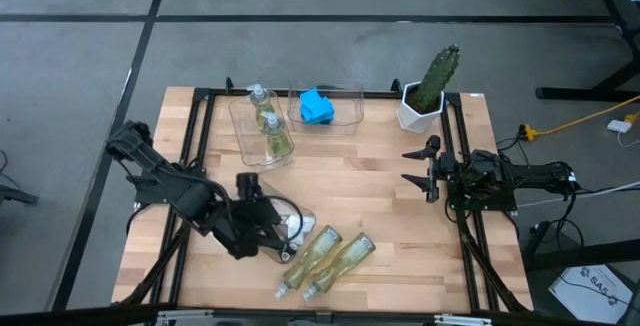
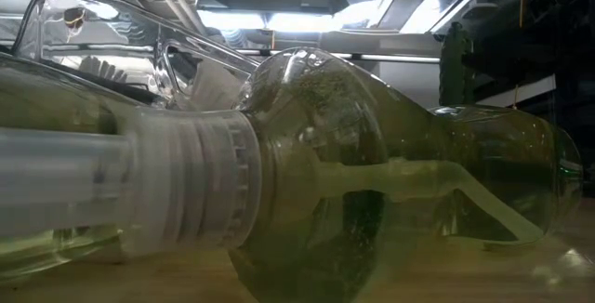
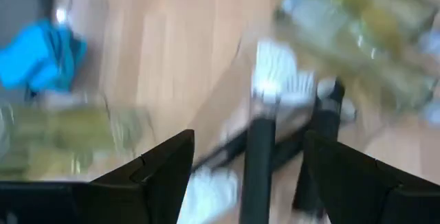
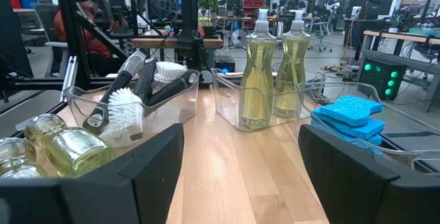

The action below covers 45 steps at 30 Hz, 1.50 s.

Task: Pick & Place Kitchen Sink Supplies
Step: Put the yellow dishwashing liquid bottle into the top left transparent bin

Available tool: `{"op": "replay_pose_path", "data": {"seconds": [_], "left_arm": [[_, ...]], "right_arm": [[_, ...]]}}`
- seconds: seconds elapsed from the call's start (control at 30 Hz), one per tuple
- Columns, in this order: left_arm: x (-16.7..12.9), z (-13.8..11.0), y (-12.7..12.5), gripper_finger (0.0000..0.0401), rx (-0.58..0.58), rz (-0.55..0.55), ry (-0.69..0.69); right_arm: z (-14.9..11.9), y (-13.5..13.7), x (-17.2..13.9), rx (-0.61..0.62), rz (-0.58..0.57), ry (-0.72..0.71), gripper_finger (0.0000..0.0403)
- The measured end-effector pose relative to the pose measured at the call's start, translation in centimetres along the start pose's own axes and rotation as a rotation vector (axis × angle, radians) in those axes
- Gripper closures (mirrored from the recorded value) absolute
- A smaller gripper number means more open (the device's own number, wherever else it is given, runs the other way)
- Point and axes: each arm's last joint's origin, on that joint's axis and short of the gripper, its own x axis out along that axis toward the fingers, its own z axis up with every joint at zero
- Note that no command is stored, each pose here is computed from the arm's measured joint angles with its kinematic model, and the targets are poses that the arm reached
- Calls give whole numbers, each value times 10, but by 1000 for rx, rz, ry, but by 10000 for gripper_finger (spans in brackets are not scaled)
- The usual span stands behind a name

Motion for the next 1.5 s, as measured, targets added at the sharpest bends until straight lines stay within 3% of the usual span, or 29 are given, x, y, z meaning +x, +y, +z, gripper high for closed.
{"op": "replay_pose_path", "data": {"seconds": [0.17,0.3,0.53,0.73,0.9,1.0,1.3,1.5], "left_arm": [[2,11,0,134,9,114,-146],[6,23,10,134,-74,150,-214],[34,42,-15,134,-10,-25,-206],[59,41,-63,134,-84,-216,-143],[72,24,-105,134,-47,-328,-44],[74,13,-124,134,-163,-348,13],[82,-9,-155,134,-685,-343,198],[102,-14,-169,134,-819,-300,222]], "right_arm": [[0,0,0,0,0,0,118],[0,0,0,0,0,0,118],[0,0,0,0,0,0,118],[0,0,0,0,0,0,118],[0,0,0,0,0,0,118],[0,0,0,0,0,0,118],[0,0,0,0,0,0,118],[0,0,0,0,0,0,118]]}}
